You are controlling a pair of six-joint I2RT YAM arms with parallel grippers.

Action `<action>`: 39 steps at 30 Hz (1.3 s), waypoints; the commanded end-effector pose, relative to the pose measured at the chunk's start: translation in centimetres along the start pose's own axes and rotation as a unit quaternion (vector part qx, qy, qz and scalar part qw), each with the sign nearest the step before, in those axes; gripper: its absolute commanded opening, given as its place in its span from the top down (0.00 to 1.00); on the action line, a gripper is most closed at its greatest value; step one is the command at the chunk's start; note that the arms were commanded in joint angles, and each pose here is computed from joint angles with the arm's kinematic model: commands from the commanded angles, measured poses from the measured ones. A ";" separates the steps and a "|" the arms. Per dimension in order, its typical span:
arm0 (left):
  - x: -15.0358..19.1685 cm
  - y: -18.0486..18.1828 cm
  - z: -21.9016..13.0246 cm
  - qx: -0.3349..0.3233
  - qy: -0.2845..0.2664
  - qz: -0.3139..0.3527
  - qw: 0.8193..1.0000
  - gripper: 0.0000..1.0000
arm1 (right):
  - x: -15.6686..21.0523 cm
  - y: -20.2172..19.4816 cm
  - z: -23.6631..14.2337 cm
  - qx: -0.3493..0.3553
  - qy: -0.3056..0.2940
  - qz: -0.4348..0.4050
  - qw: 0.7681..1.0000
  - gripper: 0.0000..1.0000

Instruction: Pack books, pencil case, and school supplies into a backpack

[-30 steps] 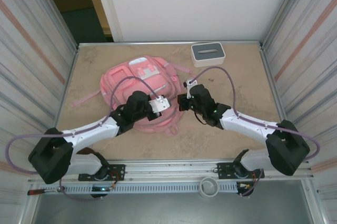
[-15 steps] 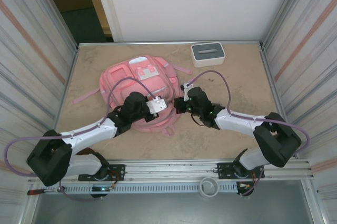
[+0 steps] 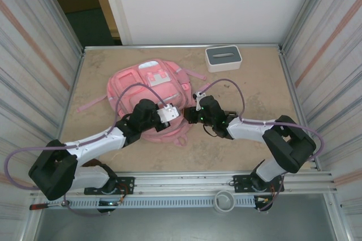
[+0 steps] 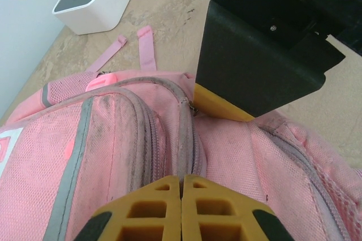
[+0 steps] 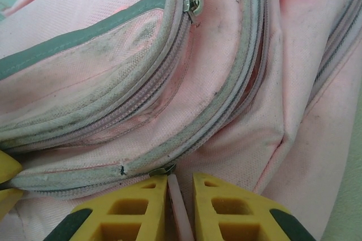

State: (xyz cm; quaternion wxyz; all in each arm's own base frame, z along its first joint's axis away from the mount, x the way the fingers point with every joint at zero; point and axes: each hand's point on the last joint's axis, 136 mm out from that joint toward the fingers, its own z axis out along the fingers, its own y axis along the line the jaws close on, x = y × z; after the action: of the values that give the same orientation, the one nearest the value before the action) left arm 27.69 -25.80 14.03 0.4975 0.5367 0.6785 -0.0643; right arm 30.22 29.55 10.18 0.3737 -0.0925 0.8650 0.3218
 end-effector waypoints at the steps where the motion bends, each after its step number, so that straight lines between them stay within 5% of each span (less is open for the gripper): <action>1: -1.5 2.0 -1.1 -0.038 -0.029 -0.003 0.999 1.00 | 1.1 -1.7 0.2 0.028 0.010 0.015 0.999 0.86; 6: -0.9 2.3 -1.6 -0.046 -0.027 -0.006 0.999 1.00 | 0.3 -2.3 -0.7 0.047 0.000 0.006 0.999 1.00; 13: -0.2 4.1 -4.3 -0.068 -0.061 -0.047 0.995 1.00 | -1.9 -5.5 -2.4 0.106 -0.019 0.024 0.994 1.00; 20: 1.8 5.4 -4.5 -0.078 -0.035 -0.082 0.993 1.00 | -4.6 -0.7 -3.6 0.031 -0.049 0.007 0.998 1.00; 26: -0.2 3.5 -4.2 -0.034 -0.052 -0.044 0.997 0.84 | -5.9 3.6 -5.8 -0.016 -0.081 -0.027 0.996 1.00; 28: -1.2 2.9 -4.3 -0.025 -0.056 -0.031 0.998 0.65 | -6.1 4.9 -6.4 -0.030 -0.087 -0.035 0.995 1.00; 33: -4.3 1.2 -4.8 -0.016 -0.080 0.018 0.996 0.46 | -6.2 7.8 -7.2 -0.067 -0.096 -0.049 0.992 1.00; 39: -4.1 0.7 -3.8 -0.013 -0.060 0.034 0.998 0.44 | -6.1 10.7 -7.6 -0.104 -0.098 -0.068 0.987 1.00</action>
State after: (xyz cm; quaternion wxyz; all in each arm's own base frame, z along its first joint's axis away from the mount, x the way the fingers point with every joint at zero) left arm 24.73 -26.06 18.89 0.5434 0.5478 0.6285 -0.0979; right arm 25.85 31.03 17.92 0.4145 -0.1413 0.8277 0.3510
